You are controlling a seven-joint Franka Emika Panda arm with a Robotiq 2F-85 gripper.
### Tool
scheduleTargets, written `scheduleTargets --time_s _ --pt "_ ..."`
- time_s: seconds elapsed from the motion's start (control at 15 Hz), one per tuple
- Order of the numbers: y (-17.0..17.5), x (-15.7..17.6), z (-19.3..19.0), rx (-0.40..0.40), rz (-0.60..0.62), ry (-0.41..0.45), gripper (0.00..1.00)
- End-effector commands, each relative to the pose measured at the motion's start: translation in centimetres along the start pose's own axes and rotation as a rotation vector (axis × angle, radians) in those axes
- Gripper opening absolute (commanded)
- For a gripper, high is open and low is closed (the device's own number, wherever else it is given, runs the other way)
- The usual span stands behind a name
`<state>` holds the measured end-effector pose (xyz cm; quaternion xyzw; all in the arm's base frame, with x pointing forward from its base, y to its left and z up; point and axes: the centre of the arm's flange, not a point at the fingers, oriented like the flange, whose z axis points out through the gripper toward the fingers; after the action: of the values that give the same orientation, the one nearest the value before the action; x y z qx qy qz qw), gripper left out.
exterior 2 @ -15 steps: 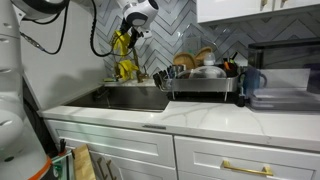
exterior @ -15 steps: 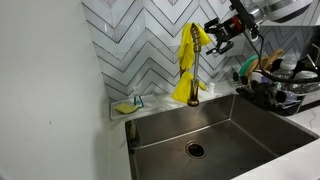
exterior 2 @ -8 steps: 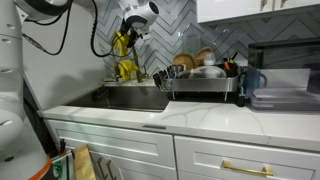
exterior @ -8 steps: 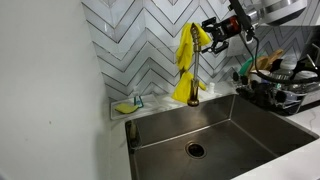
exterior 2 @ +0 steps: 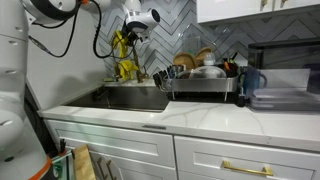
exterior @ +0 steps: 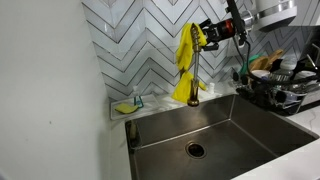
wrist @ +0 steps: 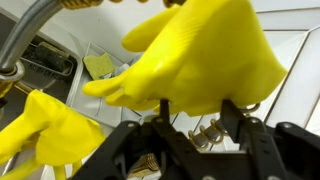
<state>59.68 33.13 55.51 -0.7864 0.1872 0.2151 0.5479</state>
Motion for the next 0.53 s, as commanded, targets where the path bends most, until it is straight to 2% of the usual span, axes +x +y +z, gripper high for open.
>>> scheduleTargets --time_s 0.0,0.2,0.27,0.47 --pt "-0.2 0.4 0.1 0.054 -0.002 -0.024 0.27" --pt "-0.3 0.1 -0.5 0.075 0.006 -0.025 0.04" --pt "-0.3 -0.1 -0.9 0.075 0.01 -0.017 0.0" --pt "-0.3 -0.7 -2.7 0.052 0.012 0.026 0.0"
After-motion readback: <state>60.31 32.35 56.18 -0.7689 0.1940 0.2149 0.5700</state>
